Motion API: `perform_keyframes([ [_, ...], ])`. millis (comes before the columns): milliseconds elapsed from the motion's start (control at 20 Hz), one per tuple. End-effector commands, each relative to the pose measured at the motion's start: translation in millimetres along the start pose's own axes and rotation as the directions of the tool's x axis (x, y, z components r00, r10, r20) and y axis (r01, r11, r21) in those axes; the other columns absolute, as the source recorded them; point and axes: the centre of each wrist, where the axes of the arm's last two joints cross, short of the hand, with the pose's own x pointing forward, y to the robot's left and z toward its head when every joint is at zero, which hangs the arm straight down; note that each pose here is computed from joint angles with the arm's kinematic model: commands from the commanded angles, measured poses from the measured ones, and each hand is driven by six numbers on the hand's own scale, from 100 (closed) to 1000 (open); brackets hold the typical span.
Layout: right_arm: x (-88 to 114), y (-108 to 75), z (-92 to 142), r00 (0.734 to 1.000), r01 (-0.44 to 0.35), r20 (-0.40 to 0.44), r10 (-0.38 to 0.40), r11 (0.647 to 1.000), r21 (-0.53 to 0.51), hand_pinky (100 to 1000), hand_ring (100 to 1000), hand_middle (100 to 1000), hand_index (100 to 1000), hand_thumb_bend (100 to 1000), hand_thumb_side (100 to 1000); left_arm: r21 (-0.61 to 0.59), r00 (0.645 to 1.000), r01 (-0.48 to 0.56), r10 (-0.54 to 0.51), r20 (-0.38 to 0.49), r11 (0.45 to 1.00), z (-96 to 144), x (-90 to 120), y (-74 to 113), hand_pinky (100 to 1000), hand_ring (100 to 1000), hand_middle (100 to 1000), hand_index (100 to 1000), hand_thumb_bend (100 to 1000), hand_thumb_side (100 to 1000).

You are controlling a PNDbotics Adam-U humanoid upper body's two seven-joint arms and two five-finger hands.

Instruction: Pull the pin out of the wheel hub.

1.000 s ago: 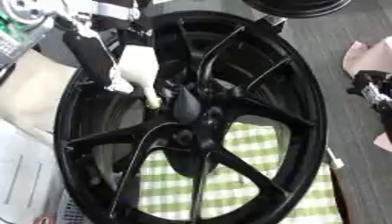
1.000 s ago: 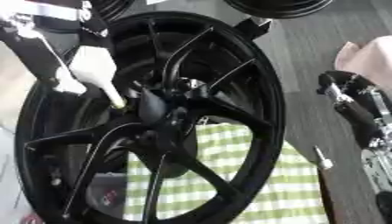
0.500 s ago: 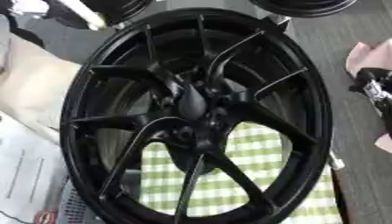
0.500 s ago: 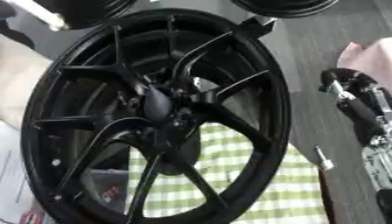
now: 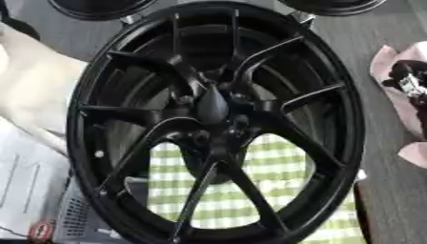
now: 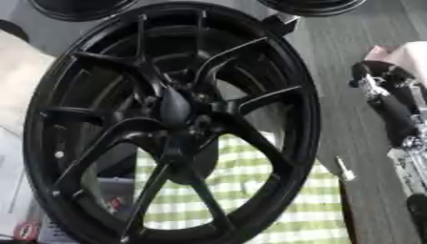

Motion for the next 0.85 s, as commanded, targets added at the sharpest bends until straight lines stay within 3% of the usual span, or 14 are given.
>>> perform_keyframes([
  [50, 10.7, -6.0, -2.5, 0.999, -0.007, 0.036, 0.008, 1.0, -0.013, 897, 659, 604, 724, 360, 416, 0.077, 0.999, -0.048, 0.046, 0.023, 0.996, 8.2, -3.8, 17.5, 734, 771, 654, 787, 810, 507],
  [350, 10.5, -5.3, -2.3, 0.999, 0.002, 0.036, -0.001, 1.0, -0.014, 897, 659, 605, 725, 361, 414, 0.169, 0.977, -0.174, 0.149, 0.154, 0.97, 15.0, 6.2, 10.6, 683, 712, 561, 714, 745, 516],
  [550, 12.0, -4.0, -3.4, 0.999, 0.006, 0.041, -0.006, 1.0, -0.009, 897, 659, 605, 724, 361, 413, 0.215, 0.933, -0.305, 0.246, 0.262, 0.928, 18.4, 19.2, -2.5, 663, 693, 538, 697, 743, 505],
  [850, 19.0, 1.8, -9.0, 0.997, 0.022, 0.069, -0.022, 1.0, 0.01, 896, 659, 605, 724, 360, 410, 0.177, 0.8, -0.558, 0.469, 0.374, 0.811, 25.1, 37.7, -56.9, 631, 666, 512, 671, 736, 478],
])
